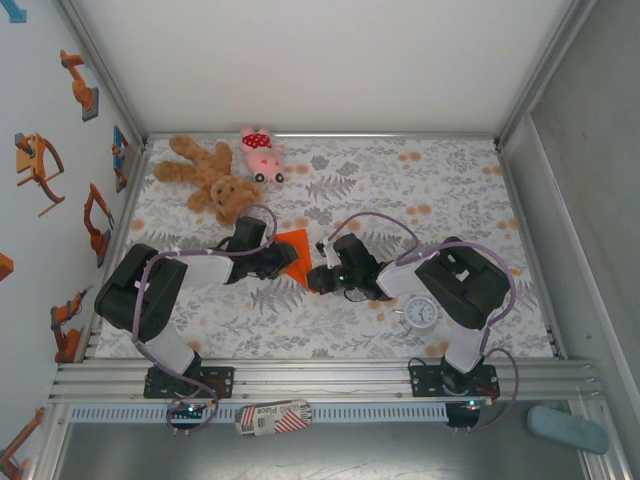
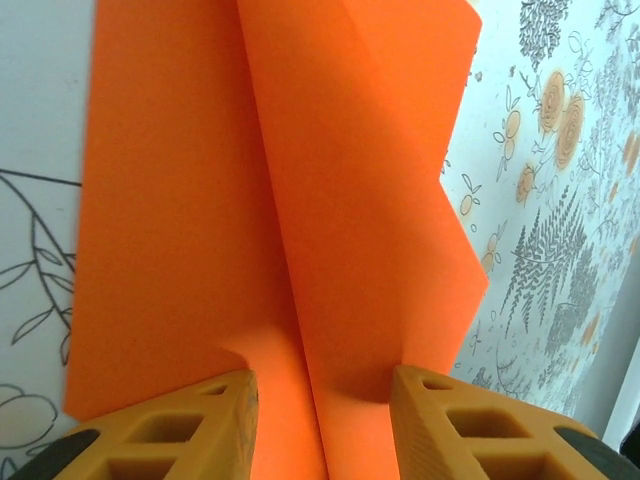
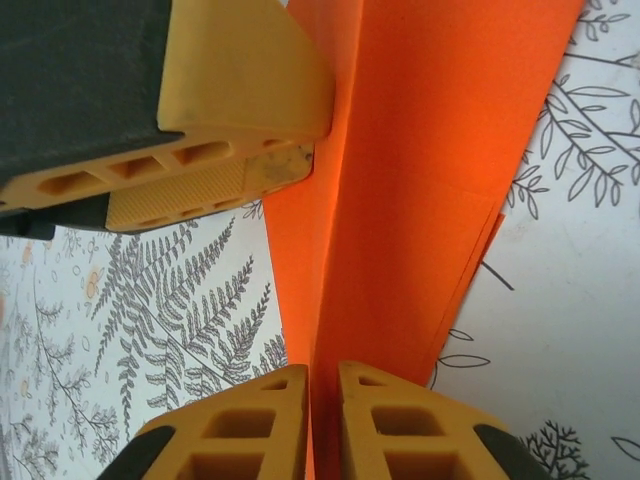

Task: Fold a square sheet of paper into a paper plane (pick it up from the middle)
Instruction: Fourth fold the wing at the center of the table.

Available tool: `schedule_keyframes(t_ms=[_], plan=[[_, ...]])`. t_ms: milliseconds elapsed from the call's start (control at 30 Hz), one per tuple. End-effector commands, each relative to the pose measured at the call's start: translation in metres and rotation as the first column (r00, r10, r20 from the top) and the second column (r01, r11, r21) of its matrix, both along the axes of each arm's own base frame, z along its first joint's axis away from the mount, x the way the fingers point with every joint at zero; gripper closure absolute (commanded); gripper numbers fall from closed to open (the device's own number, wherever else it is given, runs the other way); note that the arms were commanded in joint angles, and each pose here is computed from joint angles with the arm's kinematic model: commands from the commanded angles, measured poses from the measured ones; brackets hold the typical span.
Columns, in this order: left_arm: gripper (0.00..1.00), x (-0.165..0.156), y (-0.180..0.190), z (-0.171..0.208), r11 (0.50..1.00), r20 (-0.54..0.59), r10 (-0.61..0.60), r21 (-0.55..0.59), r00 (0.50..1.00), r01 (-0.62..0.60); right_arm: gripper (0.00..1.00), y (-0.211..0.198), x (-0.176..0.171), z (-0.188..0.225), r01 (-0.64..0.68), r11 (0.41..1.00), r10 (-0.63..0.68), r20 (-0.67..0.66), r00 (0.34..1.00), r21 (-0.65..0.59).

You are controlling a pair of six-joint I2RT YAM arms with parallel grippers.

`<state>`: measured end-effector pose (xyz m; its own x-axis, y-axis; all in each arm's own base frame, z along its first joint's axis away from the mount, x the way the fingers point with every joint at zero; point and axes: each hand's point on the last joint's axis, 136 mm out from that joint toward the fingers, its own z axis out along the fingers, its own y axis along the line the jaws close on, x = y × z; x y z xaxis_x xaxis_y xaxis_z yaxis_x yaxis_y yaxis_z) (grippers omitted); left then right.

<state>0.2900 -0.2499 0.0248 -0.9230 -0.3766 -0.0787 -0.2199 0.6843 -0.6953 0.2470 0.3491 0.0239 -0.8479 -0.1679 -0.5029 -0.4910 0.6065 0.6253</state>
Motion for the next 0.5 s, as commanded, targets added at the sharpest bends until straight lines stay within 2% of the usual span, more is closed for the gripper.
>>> schedule_keyframes(t_ms=[0,267,467], plan=[[0.59,-0.003,-0.004,-0.004,0.999,-0.019,-0.037,0.025,0.999,0.038,0.81,-0.018,-0.005,-0.025,0.039,0.997,-0.045,-0.078,0.996,-0.073],[0.55,-0.015,0.002,-0.018,0.987,-0.079,-0.074,0.139,0.994,0.085,0.72,-0.015,0.004,-0.006,0.084,0.996,-0.086,-0.099,0.991,-0.024],[0.52,-0.021,0.005,-0.027,0.974,-0.128,-0.090,0.193,0.988,0.114,0.71,-0.015,0.006,-0.003,0.109,0.993,-0.113,-0.120,0.986,-0.036]])
